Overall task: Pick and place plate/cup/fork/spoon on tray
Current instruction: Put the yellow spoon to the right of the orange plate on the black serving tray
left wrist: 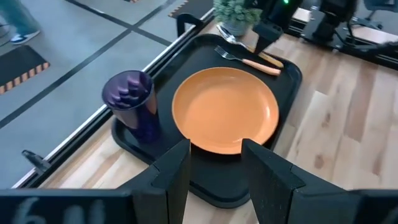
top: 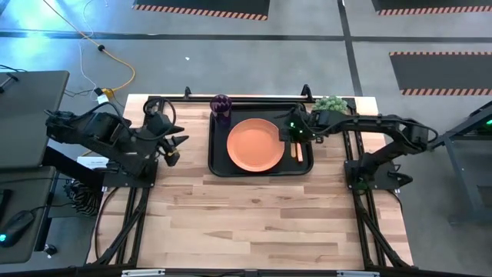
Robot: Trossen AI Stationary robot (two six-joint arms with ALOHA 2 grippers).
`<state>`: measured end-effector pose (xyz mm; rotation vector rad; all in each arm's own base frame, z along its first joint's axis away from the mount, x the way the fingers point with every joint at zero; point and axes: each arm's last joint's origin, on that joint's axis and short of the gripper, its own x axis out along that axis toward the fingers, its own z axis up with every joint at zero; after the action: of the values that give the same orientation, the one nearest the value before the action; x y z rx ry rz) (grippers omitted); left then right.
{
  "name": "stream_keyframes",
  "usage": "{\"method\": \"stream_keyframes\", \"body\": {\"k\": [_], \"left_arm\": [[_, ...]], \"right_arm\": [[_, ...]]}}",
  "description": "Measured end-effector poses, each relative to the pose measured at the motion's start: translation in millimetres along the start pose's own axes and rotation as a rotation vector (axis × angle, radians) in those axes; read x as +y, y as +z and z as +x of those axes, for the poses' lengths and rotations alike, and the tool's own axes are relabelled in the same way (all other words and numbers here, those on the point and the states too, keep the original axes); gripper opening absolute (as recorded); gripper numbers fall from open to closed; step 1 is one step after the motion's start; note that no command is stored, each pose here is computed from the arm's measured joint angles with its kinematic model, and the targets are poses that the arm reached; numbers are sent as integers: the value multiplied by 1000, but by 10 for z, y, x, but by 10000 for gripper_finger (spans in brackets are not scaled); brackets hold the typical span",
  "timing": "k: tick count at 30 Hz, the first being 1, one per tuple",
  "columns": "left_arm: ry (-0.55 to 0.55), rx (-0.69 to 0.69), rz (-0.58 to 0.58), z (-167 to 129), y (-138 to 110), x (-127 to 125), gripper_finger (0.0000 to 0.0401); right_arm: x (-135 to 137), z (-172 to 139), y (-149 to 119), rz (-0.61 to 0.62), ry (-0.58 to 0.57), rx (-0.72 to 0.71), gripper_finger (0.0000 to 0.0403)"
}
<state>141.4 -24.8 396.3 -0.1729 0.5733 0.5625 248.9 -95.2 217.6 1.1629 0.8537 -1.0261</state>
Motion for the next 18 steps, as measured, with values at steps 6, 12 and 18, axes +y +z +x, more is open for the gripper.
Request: {"method": "stream_keyframes", "body": {"k": [6,12,18], "left_arm": [[57,-1,-40,54,38,74,133],[118,-2,-82,108,75,158,133],[164,-3,-113,144,100,225,133]], "right_arm": [[-3,183,63,-15,-28,48,18],[9,319,75,-21,-51,66,18],[-8,458,78,-17,-100,88,18]]}}
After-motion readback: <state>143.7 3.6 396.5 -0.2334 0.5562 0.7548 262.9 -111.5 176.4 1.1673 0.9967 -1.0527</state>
